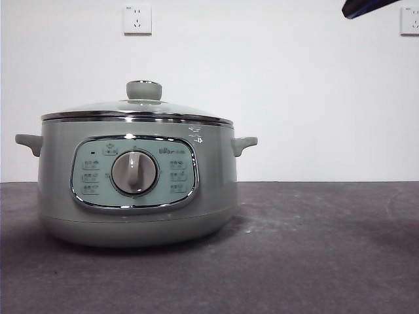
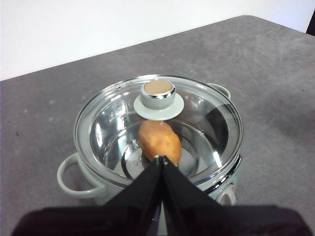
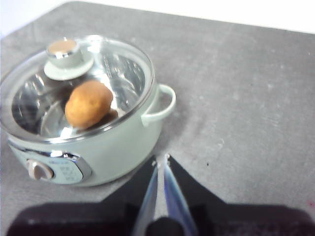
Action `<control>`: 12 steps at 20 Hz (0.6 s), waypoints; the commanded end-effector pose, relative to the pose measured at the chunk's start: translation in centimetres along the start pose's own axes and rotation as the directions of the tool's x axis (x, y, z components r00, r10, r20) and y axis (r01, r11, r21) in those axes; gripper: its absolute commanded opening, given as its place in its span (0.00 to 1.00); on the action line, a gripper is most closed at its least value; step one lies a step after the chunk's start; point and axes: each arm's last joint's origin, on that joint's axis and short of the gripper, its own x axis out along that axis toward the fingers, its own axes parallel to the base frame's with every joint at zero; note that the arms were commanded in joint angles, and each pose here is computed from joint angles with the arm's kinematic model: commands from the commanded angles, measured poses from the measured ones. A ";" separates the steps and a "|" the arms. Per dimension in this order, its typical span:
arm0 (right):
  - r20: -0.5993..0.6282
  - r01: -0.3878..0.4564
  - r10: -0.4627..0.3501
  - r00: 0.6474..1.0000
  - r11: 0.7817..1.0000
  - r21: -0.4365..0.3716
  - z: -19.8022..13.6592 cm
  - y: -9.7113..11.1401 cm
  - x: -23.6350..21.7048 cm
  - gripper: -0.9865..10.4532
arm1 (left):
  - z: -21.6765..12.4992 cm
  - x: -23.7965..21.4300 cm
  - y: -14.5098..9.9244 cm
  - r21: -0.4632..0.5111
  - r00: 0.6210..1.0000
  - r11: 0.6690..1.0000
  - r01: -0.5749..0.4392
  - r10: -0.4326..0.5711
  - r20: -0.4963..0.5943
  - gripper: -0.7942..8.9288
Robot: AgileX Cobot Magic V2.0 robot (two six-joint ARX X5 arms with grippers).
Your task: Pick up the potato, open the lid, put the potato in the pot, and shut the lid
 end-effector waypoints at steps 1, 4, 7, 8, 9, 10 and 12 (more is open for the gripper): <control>-0.003 0.004 -0.004 1.000 1.000 0.006 -0.2 0.0 0.1 0.11 | -0.4 0.0 0.0 -0.019 0.999 1.000 0.002 -0.003 -0.032 0.08; -0.014 0.002 -0.002 1.000 1.000 0.002 -0.3 0.0 0.1 0.11 | -0.9 0.2 0.0 -0.013 0.996 1.000 -0.004 0.003 -0.087 0.08; -0.015 0.005 -0.005 1.000 1.000 0.002 -0.3 0.0 0.1 0.11 | -1.0 0.2 0.0 -0.011 0.995 1.000 -0.003 0.002 -0.103 0.08; -0.015 0.005 -0.005 1.000 1.000 0.002 -0.3 0.0 0.1 0.11 | -1.0 0.2 0.0 -0.011 0.995 1.000 -0.003 0.002 -0.101 0.08; -0.015 0.005 -0.005 1.000 1.000 0.002 -0.3 0.0 0.1 0.11 | -1.0 0.2 0.0 -0.011 0.995 1.000 -0.003 0.002 -0.102 0.08; -0.015 0.005 -0.005 1.000 1.000 0.001 -0.3 0.0 0.1 0.11 | -1.0 0.2 0.0 -0.011 0.995 1.000 -0.005 0.003 -0.102 0.08; -0.015 0.005 -0.005 1.000 1.000 0.001 -0.3 0.0 0.1 0.11 | -1.0 0.2 0.0 -0.008 0.995 1.000 -0.002 0.001 -0.102 0.08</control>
